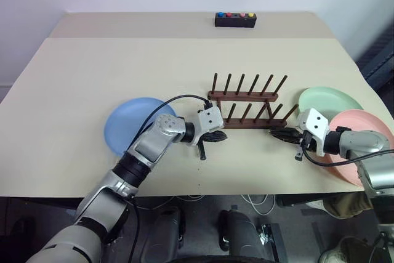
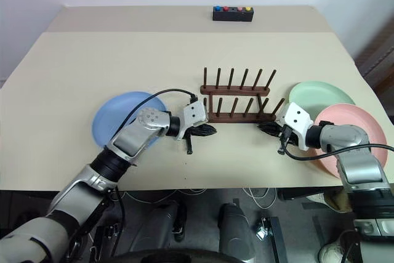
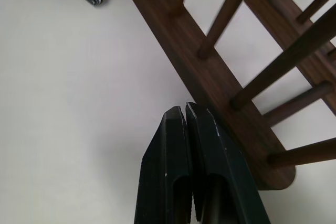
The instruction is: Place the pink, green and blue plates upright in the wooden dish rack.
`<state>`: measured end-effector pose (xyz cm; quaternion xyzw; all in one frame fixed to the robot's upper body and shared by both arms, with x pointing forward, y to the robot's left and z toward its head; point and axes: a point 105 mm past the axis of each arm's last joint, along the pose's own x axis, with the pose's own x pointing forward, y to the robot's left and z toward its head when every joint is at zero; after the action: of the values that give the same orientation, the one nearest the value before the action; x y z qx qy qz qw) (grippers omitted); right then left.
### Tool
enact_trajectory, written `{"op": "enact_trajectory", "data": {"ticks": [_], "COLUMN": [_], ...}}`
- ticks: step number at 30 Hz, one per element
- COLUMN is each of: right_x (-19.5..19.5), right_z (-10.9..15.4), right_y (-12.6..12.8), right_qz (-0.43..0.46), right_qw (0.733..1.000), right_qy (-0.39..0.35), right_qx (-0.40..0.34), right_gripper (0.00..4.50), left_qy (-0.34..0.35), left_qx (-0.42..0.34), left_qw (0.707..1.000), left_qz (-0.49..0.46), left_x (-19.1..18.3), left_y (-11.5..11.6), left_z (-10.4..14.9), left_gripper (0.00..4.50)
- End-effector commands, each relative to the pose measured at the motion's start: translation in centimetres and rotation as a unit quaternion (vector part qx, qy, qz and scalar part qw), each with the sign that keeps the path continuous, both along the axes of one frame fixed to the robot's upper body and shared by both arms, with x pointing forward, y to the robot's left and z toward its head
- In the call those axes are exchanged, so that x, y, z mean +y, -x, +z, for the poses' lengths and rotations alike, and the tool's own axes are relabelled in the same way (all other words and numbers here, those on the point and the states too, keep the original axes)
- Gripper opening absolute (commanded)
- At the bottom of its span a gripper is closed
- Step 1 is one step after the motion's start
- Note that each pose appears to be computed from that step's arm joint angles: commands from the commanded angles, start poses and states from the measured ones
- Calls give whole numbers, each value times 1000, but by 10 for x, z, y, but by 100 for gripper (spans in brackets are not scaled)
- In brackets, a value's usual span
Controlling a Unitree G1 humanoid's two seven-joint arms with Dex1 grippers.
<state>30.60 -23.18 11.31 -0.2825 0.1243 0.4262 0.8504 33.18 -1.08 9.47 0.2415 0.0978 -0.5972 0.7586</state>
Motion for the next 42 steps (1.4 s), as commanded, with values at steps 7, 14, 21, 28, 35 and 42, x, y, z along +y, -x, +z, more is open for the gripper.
{"op": "enact_trajectory", "data": {"ticks": [7, 14, 21, 28, 35, 42], "right_x": [-6, 10, 22, 29, 29, 30], "right_z": [-1, 1, 5, 20, 30, 29], "right_y": [-28, -59, -86, -109, -126, -130], "right_qz": [-6, 4, 3, -6, -37, -44], "right_qw": [995, 990, 986, 979, 971, 965], "right_qy": [86, 103, 111, 125, 143, 156], "right_qx": [-57, -96, -125, -163, -190, -204], "right_gripper": [8, 8, 8, 8, 8, 8], "left_qy": [-10, -25, -33, -31, -29, -27], "left_qx": [-58, -93, -125, -150, -161, -159], "left_qw": [998, 994, 986, 979, 975, 976], "left_qz": [19, 59, 104, 138, 150, 148], "left_x": [-9, 7, 27, 45, 46, 44], "left_y": [-20, -50, -85, -107, -113, -113], "left_z": [7, 17, 36, 58, 64, 61], "left_gripper": [0, 0, 0, 0, 0, 0]}}
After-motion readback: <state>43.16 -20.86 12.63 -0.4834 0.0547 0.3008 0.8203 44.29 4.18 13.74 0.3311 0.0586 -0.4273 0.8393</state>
